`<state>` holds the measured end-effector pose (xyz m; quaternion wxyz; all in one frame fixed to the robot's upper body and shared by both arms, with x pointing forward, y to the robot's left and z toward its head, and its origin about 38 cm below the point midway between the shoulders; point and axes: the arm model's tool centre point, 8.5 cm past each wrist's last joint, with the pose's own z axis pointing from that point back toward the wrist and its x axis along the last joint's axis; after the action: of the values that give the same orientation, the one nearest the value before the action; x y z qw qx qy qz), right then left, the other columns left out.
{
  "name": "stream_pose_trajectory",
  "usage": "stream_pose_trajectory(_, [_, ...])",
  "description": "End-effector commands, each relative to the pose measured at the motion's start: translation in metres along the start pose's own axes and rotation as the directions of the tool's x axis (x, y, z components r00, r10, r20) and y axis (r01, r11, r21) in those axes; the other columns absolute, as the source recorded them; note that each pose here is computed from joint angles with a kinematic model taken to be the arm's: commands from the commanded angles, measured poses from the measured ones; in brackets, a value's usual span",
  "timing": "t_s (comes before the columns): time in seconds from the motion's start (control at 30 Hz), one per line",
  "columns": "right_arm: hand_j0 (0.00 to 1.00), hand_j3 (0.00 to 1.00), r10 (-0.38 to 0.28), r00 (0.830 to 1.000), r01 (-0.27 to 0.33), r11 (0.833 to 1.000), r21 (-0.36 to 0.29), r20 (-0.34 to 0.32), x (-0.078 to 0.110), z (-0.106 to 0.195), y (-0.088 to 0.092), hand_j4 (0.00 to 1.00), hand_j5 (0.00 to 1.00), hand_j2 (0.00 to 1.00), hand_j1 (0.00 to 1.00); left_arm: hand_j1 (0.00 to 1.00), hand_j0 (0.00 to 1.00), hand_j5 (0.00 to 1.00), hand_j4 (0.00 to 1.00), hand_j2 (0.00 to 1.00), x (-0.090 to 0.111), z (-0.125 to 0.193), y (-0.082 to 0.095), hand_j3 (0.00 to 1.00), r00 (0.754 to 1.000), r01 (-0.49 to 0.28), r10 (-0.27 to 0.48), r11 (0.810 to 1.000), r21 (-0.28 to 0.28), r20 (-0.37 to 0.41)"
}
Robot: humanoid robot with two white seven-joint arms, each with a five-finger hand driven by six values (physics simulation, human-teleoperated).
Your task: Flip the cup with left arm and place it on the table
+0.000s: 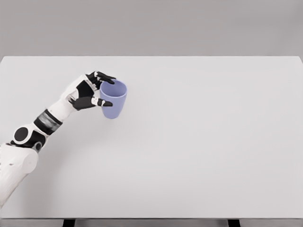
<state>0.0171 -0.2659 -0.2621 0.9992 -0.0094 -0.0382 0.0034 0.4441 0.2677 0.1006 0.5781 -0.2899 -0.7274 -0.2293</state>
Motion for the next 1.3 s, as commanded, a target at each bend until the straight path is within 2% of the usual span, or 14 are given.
stream_pose_trajectory(0.0, [1.0, 1.0, -0.001, 1.0, 0.001, 1.0, 0.0, 0.0, 0.0, 0.0, 0.0, 1.0, 1.0, 1.0, 1.0, 0.56, 0.56, 0.56, 0.56, 0.56, -0.001, -0.001, -0.002, 0.56, 1.0, 0.001, -0.001, 1.0, -0.003, 0.003])
stream_pose_trajectory(0.07, [1.0, 1.0, -0.001, 1.0, 0.001, 1.0, 0.0, 0.0, 0.0, 0.0, 0.0, 1.0, 1.0, 1.0, 1.0, 0.79, 0.79, 0.79, 0.79, 0.79, -0.003, -0.001, -0.003, 0.79, 1.0, 0.011, -0.012, 1.0, -0.011, -0.012])
stream_pose_trajectory(0.17, [1.0, 1.0, -0.001, 1.0, 0.001, 1.0, 0.0, 0.0, 0.0, 0.0, 0.0, 1.0, 1.0, 1.0, 1.0, 0.81, 0.81, 0.81, 0.81, 0.81, -0.003, 0.0, -0.001, 0.81, 1.0, 0.013, -0.013, 1.0, -0.01, -0.021])
stream_pose_trajectory(0.2, [1.0, 1.0, -0.001, 1.0, 0.001, 1.0, 0.0, 0.0, 0.0, 0.0, 0.0, 1.0, 1.0, 1.0, 1.0, 0.89, 0.89, 0.89, 0.89, 0.89, -0.003, 0.0, -0.002, 0.89, 1.0, 0.011, -0.011, 1.0, -0.011, -0.021])
stream_pose_trajectory(0.23, [1.0, 1.0, -0.001, 1.0, 0.001, 1.0, 0.0, 0.0, 0.0, 0.0, 0.0, 1.0, 1.0, 1.0, 1.0, 0.92, 0.92, 0.92, 0.92, 0.92, -0.003, 0.0, -0.001, 0.92, 1.0, 0.012, -0.012, 1.0, -0.01, -0.022])
stream_pose_trajectory(0.37, [1.0, 1.0, -0.001, 1.0, 0.001, 1.0, 0.0, 0.002, 0.001, 0.0, 0.0, 1.0, 1.0, 1.0, 1.0, 1.0, 1.0, 1.0, 1.0, 1.0, -0.001, 0.002, 0.001, 1.0, 1.0, 0.017, -0.017, 1.0, -0.008, -0.025])
stream_pose_trajectory(1.0, [1.0, 1.0, 0.001, 1.0, -0.001, 1.0, 0.0, 0.0, 0.0, 0.0, 0.0, 1.0, 1.0, 1.0, 1.0, 1.0, 1.0, 1.0, 1.0, 1.0, 0.007, -0.01, 0.002, 1.0, 1.0, 0.023, -0.023, 1.0, -0.02, -0.009])
stream_pose_trajectory(1.1, [1.0, 1.0, -0.001, 1.0, 0.001, 1.0, 0.0, 0.0, 0.0, 0.0, 0.0, 1.0, 1.0, 1.0, 1.0, 1.0, 1.0, 1.0, 1.0, 1.0, 0.002, -0.016, -0.004, 1.0, 0.996, 0.07, -0.073, 0.996, -0.059, -0.048])
stream_pose_trajectory(1.2, [1.0, 1.0, 0.001, 1.0, -0.001, 1.0, 0.0, 0.0, 0.0, 0.0, 0.0, 1.0, 1.0, 1.0, 1.0, 1.0, 1.0, 1.0, 1.0, 1.0, -0.021, -0.022, -0.02, 1.0, 0.976, 0.153, -0.171, 0.979, -0.133, -0.134])
stream_pose_trajectory(1.27, [1.0, 1.0, -0.001, 1.0, 0.001, 1.0, 0.0, 0.0, 0.0, 0.0, 0.0, 1.0, 1.0, 1.0, 1.0, 1.0, 1.0, 1.0, 1.0, 1.0, -0.028, -0.022, -0.02, 1.0, 0.972, 0.156, -0.175, 0.979, -0.132, -0.155])
